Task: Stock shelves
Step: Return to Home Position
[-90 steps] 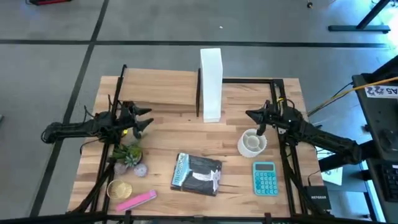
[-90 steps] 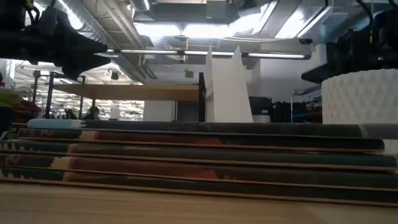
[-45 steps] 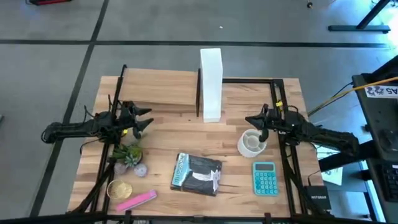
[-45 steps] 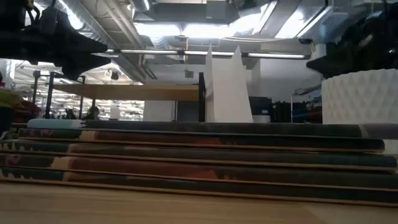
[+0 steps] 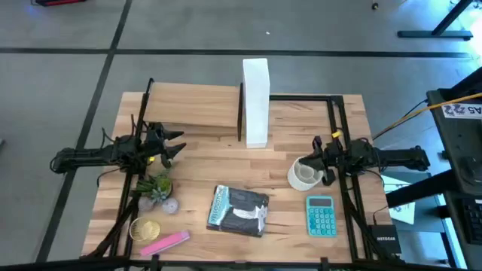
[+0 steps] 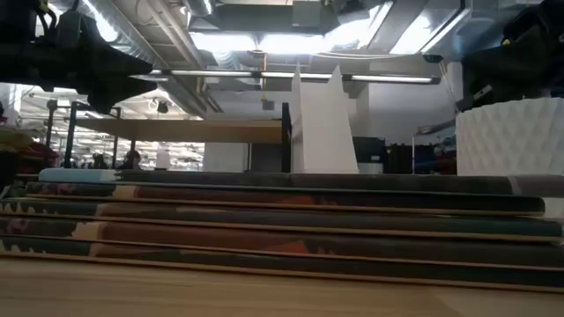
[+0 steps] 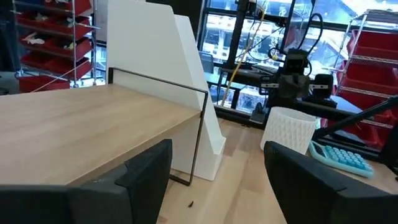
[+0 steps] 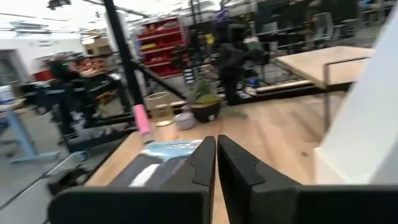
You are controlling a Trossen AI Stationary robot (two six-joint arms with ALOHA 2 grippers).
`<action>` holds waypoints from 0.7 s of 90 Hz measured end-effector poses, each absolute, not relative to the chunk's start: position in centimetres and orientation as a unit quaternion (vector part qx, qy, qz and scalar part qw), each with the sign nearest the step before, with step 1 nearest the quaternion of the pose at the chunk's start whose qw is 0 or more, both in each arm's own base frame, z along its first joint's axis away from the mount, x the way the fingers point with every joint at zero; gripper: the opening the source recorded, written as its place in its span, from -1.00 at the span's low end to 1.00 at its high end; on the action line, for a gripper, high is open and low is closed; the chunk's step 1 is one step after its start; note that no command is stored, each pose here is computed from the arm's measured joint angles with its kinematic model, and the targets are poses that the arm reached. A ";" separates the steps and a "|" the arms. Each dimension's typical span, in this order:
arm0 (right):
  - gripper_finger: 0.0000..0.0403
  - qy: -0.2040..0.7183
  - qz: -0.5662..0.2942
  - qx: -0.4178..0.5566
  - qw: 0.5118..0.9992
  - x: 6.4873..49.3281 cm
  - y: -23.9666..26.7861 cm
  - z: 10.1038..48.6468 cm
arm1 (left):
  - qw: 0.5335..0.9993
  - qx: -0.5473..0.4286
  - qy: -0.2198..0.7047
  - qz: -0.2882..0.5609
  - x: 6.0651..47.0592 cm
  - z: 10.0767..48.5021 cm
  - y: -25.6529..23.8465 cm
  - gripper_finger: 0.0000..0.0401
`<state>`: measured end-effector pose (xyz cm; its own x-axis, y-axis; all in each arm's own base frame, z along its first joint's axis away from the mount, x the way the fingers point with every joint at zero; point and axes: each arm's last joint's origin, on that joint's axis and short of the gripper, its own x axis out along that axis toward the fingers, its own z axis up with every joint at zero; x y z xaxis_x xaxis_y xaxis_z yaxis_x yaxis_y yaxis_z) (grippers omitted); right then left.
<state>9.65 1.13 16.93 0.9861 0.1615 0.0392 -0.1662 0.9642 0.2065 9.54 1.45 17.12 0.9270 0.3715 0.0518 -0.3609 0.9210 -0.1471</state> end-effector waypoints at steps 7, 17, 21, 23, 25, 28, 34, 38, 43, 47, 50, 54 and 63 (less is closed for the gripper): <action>-1.00 -0.004 0.091 0.105 0.990 9.6 1.3 16.8 | 0.979 -0.068 -0.040 0.187 9.5 17.1 1.5 0.19; -1.00 -0.004 0.089 0.105 0.991 9.6 1.2 16.8 | 0.979 -0.068 -0.040 0.187 9.5 17.1 1.5 0.19; -1.00 -0.004 0.089 0.105 0.991 9.6 1.2 16.8 | 0.979 -0.068 -0.040 0.187 9.5 17.1 1.5 0.19; -1.00 -0.004 0.089 0.105 0.990 9.6 1.2 16.8 | 0.979 -0.068 -0.040 0.187 9.5 17.1 1.5 0.19; -1.00 -0.004 0.089 0.105 0.990 9.6 1.2 16.8 | 0.979 -0.068 -0.040 0.187 9.5 17.1 1.5 0.19; -1.00 -0.004 0.089 0.105 0.990 9.6 1.2 16.8 | 0.979 -0.068 -0.040 0.187 9.5 17.1 1.5 0.19; -1.00 -0.004 0.089 0.105 0.990 9.6 1.2 16.8 | 0.979 -0.068 -0.040 0.187 9.5 17.1 1.5 0.19; -1.00 -0.004 0.089 0.105 0.990 9.6 1.2 16.8 | 0.979 -0.068 -0.040 0.187 9.5 17.1 1.5 0.19; -1.00 -0.004 0.089 0.105 0.990 9.6 1.2 16.8 | 0.979 -0.068 -0.040 0.187 9.5 17.1 1.5 0.19; -1.00 -0.004 0.089 0.105 0.990 9.6 1.2 16.8 | 0.979 -0.068 -0.040 0.187 9.5 17.1 1.5 0.19; -1.00 -0.004 0.089 0.105 0.990 9.6 1.2 16.8 | 0.979 -0.068 -0.040 0.187 9.5 17.1 1.5 0.19; -1.00 -0.004 0.089 0.105 0.991 9.6 1.2 16.8 | 0.979 -0.068 -0.040 0.187 9.5 17.1 1.5 0.19; -1.00 -0.004 0.089 0.105 0.991 9.6 1.2 16.8 | 0.979 -0.068 -0.040 0.187 9.5 17.1 1.5 0.19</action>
<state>9.65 1.22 16.81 0.9843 0.1747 0.0261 -0.1763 0.9623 0.2073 9.54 1.45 17.11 0.9269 0.3715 0.0526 -0.3607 0.9209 -0.1477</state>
